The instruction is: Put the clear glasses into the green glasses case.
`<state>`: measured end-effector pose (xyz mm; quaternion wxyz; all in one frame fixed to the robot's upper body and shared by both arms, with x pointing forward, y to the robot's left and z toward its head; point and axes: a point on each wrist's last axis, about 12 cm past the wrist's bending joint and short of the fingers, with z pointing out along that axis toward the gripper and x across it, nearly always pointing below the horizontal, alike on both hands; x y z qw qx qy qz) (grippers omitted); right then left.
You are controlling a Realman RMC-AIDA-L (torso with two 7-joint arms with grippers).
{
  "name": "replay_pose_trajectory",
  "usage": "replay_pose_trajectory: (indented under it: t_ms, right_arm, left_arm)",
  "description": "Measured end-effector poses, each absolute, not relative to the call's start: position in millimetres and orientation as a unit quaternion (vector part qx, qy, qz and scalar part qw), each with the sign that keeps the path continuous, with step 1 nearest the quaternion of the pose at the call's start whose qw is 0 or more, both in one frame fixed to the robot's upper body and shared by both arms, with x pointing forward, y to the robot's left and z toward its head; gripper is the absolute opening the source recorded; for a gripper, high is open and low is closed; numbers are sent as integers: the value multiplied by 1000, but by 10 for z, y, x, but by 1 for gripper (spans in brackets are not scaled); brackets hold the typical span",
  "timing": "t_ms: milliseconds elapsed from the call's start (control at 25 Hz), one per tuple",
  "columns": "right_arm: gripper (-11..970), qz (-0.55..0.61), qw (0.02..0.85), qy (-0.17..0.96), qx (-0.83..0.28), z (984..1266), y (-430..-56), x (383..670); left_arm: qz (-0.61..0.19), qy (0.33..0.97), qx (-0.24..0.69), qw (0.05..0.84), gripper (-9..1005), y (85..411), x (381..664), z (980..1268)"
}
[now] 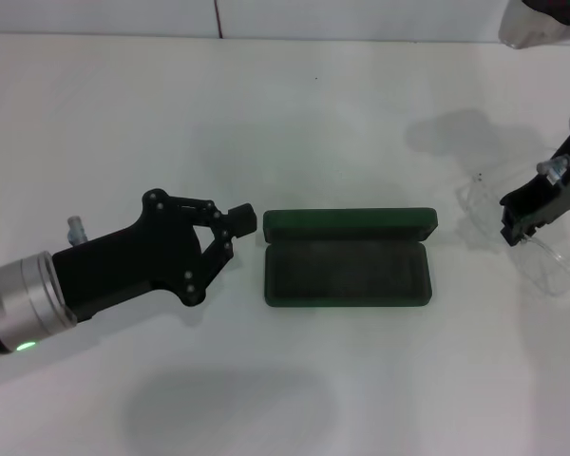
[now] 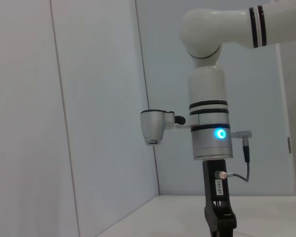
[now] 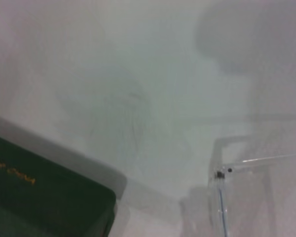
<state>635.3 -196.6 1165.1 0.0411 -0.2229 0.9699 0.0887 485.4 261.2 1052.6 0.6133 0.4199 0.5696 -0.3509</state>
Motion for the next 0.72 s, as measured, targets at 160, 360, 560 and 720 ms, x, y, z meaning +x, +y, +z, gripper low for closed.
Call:
replay_pose_trajectory:
  t_ms: [160, 360, 560, 720]
  right_arm:
    - [80, 91, 48, 967, -232, 11641, -2011, 6331]
    - [79, 102, 53, 965, -235, 11628, -2055, 6301]
    - [78, 112, 51, 964, -235, 11617, -2109, 6269]
    - [77, 120, 59, 963, -232, 11708, -2173, 6248]
  left_arm:
    - [-352, 570, 418, 613, 21, 2611, 4849, 10521]
    - [-352, 571, 417, 614, 21, 2612, 4848, 10520]
    - [-352, 570, 417, 615, 21, 2608, 4859, 10528]
    - [-356, 568, 404, 622, 22, 2604, 4908, 10570]
